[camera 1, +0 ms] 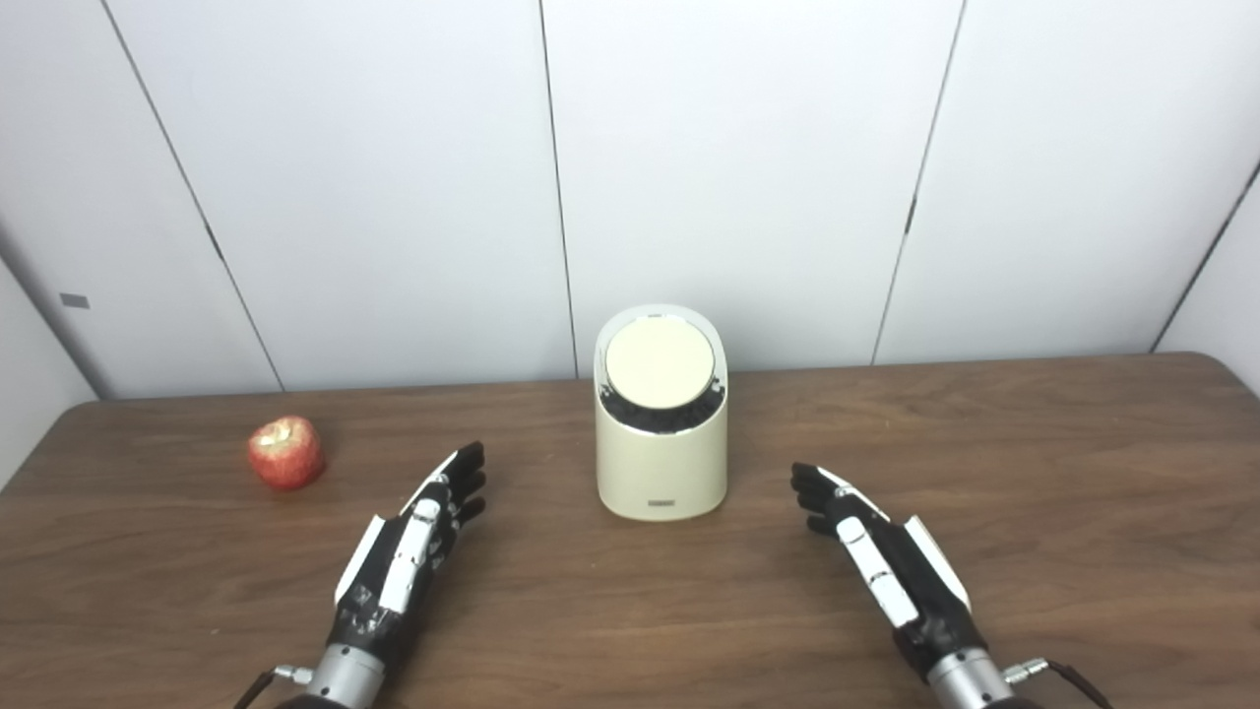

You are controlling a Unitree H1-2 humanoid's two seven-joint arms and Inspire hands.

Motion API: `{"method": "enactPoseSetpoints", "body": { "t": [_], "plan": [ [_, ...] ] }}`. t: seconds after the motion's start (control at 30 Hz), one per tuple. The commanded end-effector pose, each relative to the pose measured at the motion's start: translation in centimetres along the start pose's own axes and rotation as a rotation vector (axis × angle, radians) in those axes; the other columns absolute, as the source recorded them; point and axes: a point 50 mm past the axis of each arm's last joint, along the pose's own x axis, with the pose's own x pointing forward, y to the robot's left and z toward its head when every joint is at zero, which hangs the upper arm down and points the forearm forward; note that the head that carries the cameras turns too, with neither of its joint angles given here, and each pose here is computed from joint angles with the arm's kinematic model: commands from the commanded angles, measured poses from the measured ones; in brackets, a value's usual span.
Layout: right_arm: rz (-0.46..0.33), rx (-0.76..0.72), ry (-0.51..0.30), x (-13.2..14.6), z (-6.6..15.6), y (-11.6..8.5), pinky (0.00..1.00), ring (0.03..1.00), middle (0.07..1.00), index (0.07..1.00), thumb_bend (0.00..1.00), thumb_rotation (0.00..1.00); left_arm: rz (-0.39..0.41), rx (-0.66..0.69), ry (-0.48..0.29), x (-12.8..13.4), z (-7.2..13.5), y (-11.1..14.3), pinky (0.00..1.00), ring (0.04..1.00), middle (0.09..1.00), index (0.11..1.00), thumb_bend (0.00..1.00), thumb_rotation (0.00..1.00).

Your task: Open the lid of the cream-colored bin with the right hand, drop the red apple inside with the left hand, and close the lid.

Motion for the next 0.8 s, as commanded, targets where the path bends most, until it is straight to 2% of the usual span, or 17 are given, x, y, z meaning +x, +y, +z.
{"method": "enactPoseSetpoints", "body": {
  "t": [0.0,0.13,0.3,0.5,0.6,0.63,0.67,0.77],
  "plan": [
    [-0.015,0.004,-0.049,0.6,1.1,-0.1,0.85,0.886,0.884,0.861,0.13,0.96,0.006,-0.012,-0.052,0.6,1.0,-0.1,0.95,0.963,0.966,0.951,0.21,1.0],
    [-0.022,0.0,-0.056,0.6,1.0,-0.1,0.85,0.891,0.888,0.866,0.13,0.94,0.01,-0.01,-0.053,0.6,1.0,-0.2,0.95,0.96,0.962,0.947,0.2,1.0],
    [-0.054,-0.025,-0.058,0.5,1.0,-0.1,0.81,0.867,0.869,0.85,0.14,0.87,0.006,-0.021,-0.052,0.5,0.9,-0.2,0.95,0.965,0.967,0.947,0.19,0.97],
    [-0.071,-0.039,-0.065,0.6,0.9,-0.2,0.81,0.862,0.866,0.848,0.16,0.87,0.004,-0.006,-0.05,0.6,0.8,-0.3,0.95,0.964,0.967,0.947,0.18,0.96],
    [-0.092,-0.088,-0.07,0.6,1.1,-0.6,0.78,0.852,0.862,0.848,0.21,0.8,-0.001,0.006,-0.041,0.7,0.7,-0.4,0.95,0.968,0.971,0.952,0.19,0.96],
    [-0.102,-0.123,-0.084,0.7,1.4,-0.7,0.77,0.848,0.861,0.856,0.28,0.69,-0.003,0.004,-0.037,0.8,0.7,-0.5,0.95,0.973,0.975,0.955,0.2,0.94],
    [-0.109,-0.147,-0.093,0.7,1.6,-0.9,0.76,0.84,0.857,0.859,0.32,0.64,-0.005,0.002,-0.035,0.8,0.7,-0.5,0.96,0.978,0.979,0.958,0.21,0.93],
    [-0.164,-0.329,-0.17,1.1,3.2,-1.4,0.75,0.835,0.857,0.85,0.44,0.56,-0.006,0.006,-0.033,0.9,0.7,-0.5,0.97,0.985,0.983,0.962,0.22,0.91]
  ]
}}
